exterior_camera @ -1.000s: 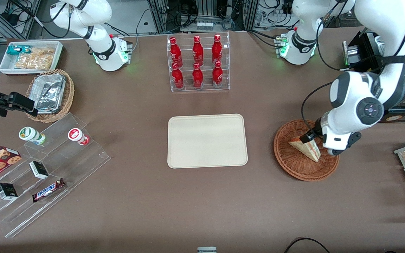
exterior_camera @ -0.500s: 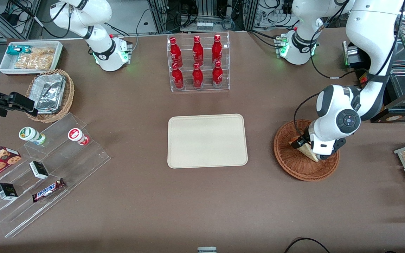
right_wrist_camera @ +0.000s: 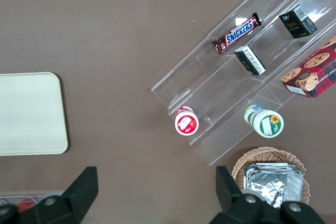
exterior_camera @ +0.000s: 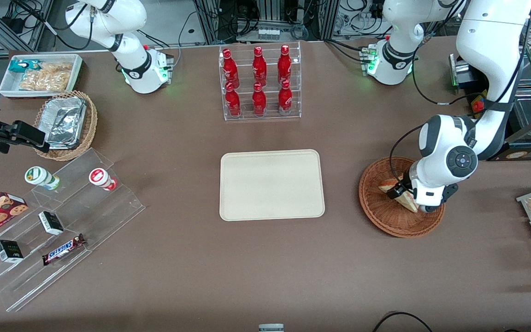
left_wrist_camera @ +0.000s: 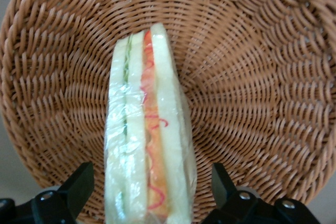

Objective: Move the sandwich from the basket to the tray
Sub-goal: 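Lower the left gripper and close it on the wrapped sandwich, then lift the sandwich and carry it with the left gripper over the cream tray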

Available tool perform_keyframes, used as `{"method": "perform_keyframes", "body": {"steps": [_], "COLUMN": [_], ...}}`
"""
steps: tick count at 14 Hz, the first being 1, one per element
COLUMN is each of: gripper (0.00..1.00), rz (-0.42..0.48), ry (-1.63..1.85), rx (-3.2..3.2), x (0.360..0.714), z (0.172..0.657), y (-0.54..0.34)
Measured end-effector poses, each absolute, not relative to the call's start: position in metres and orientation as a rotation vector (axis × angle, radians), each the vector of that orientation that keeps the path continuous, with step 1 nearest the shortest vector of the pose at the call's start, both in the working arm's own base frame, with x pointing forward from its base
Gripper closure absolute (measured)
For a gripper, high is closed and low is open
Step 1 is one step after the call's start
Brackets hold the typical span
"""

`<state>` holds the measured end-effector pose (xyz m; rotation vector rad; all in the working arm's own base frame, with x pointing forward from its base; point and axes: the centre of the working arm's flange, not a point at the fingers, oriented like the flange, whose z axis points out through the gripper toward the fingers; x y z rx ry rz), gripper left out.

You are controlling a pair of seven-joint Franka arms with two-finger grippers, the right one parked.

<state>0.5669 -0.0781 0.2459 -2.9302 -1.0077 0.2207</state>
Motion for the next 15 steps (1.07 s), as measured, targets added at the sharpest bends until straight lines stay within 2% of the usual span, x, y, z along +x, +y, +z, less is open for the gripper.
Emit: {"method": "perform_keyframes", "body": {"steps": [1, 5, 9, 13, 15], "gripper": [0.04, 0.48, 0.79, 0.85, 0.85], "rz": [0.212, 0.208, 0.164, 0.033, 0.008], "ry": [-1.033, -1.076, -1.004, -0.836, -0.665], "rx": [-2.925, -2.912, -2.953, -3.04, -3.093], "x": [0.568, 0.568, 0.576, 0.595, 0.599], "z": [0.245, 0.241, 0.251, 0.305, 0.342], "y": [-0.078, -0.078, -0.079, -0.083, -0.11]}}
